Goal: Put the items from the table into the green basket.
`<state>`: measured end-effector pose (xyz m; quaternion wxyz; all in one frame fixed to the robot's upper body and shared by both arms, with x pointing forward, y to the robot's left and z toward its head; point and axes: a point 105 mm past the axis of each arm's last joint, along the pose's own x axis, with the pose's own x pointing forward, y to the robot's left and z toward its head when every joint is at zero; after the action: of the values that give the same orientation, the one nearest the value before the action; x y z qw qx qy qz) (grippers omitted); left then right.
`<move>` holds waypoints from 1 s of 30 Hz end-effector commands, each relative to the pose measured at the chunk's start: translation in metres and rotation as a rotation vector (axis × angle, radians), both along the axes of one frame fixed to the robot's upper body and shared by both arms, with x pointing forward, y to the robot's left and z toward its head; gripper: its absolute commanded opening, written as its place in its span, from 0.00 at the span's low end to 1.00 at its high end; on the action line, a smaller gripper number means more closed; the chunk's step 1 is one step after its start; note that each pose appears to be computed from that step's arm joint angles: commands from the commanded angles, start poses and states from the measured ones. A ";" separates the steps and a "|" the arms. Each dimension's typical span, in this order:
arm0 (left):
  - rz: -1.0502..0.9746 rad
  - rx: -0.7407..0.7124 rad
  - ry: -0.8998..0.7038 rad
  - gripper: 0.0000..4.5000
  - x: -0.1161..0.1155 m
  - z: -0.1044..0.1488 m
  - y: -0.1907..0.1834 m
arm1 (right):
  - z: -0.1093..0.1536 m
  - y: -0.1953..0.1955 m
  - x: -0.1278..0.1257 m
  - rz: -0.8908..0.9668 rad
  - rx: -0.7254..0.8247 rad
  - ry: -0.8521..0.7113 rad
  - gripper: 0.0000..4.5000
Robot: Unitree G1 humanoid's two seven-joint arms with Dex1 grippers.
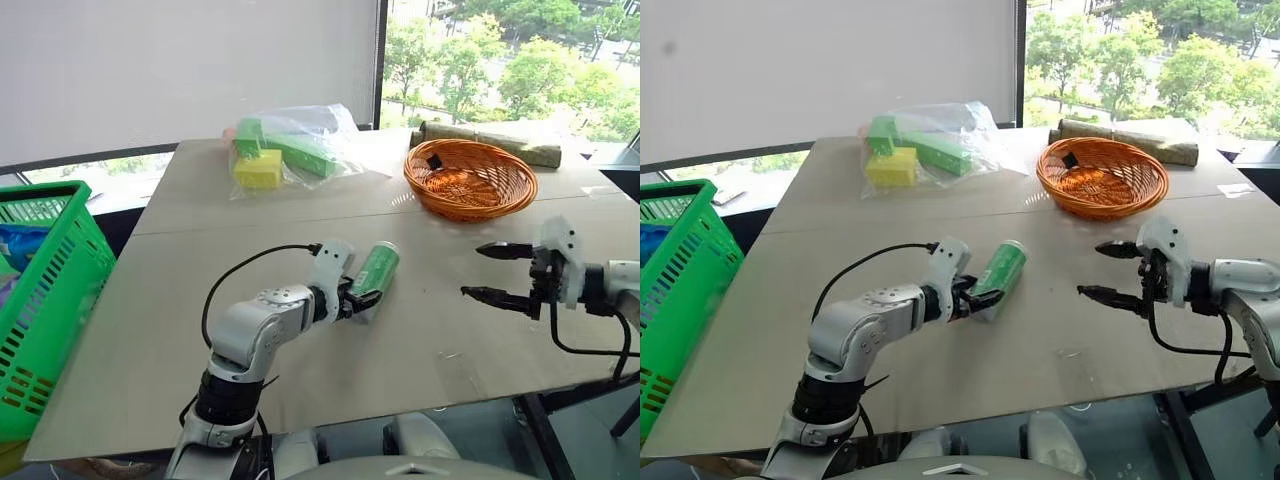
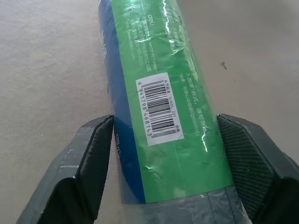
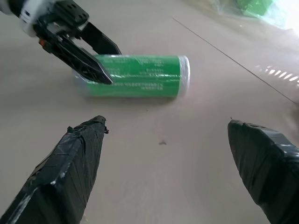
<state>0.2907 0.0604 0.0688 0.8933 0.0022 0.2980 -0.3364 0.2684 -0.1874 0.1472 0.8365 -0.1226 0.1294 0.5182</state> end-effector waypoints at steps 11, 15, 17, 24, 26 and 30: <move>0.203 0.139 -0.204 0.43 0.038 0.025 0.050 | 0.055 0.033 0.002 0.096 0.248 -0.079 1.00; 0.373 0.240 -0.398 0.43 0.064 0.081 0.109 | 0.080 0.060 0.002 0.201 0.341 -0.091 1.00; 0.497 0.336 -0.521 0.43 0.070 0.123 0.156 | 0.090 0.075 0.002 0.269 0.362 -0.101 1.00; 0.868 0.658 -0.772 0.43 0.017 0.246 0.287 | 0.130 0.118 0.000 0.492 0.474 -0.159 1.00; 0.936 0.733 -0.764 0.43 -0.004 0.256 0.311 | 0.137 0.124 0.000 0.513 0.499 -0.180 1.00; 1.049 0.872 -0.637 0.43 -0.049 0.237 0.363 | 0.146 0.130 0.016 0.454 0.545 -0.248 1.00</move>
<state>0.2612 0.4116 0.2828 0.9098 0.2957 0.1231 0.2641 0.2805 -0.0551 0.2824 0.7018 0.0334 -0.1145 0.7023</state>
